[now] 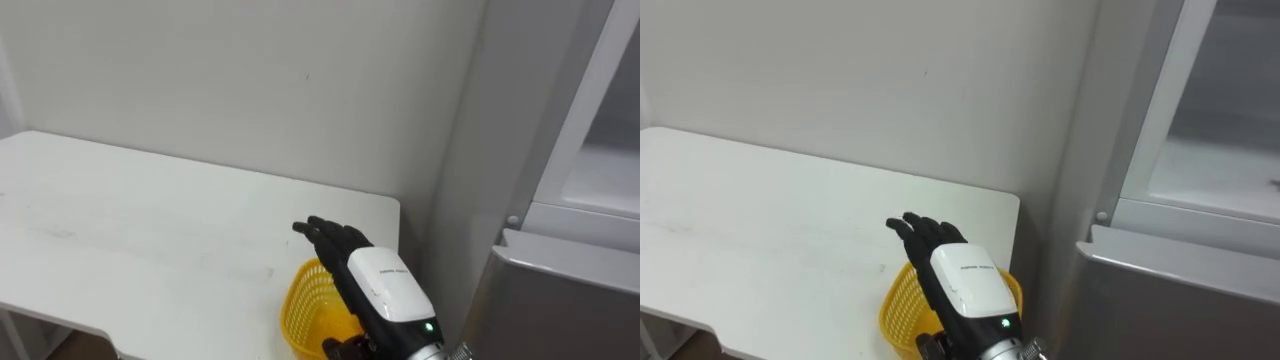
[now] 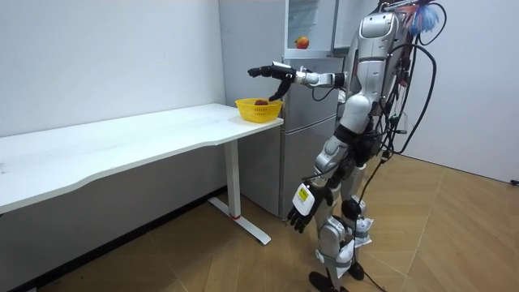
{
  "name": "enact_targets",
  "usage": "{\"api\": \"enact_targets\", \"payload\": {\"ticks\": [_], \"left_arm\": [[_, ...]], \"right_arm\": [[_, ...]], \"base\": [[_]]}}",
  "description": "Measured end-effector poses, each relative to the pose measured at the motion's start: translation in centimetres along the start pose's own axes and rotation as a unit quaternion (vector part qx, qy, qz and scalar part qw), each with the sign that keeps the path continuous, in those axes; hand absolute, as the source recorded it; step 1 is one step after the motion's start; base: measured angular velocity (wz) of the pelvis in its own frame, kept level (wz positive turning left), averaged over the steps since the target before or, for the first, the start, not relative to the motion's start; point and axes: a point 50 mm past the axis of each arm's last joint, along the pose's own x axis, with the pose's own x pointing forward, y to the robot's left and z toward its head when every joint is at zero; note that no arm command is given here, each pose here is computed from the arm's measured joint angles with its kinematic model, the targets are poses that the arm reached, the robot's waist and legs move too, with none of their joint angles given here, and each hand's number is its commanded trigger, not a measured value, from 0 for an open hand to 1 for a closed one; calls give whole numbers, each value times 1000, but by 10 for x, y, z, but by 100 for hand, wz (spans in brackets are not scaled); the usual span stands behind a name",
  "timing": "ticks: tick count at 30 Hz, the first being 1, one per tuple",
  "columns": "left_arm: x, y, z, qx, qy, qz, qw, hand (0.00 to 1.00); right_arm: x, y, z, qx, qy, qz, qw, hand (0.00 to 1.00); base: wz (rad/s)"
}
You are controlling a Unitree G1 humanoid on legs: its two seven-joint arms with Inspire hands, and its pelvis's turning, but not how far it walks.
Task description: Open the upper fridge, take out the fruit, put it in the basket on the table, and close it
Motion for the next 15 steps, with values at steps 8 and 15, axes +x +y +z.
{"api": "enact_targets", "payload": {"ticks": [8,15], "left_arm": [[0,-2,-3,-1,4,-1,1000,0],[-1,-5,-8,-2,9,2,1000,0]], "right_arm": [[0,-1,-1,0,1,-1,1000,0],[0,0,-1,0,2,-1,1000,0]], "base": [[0],[0]]}}
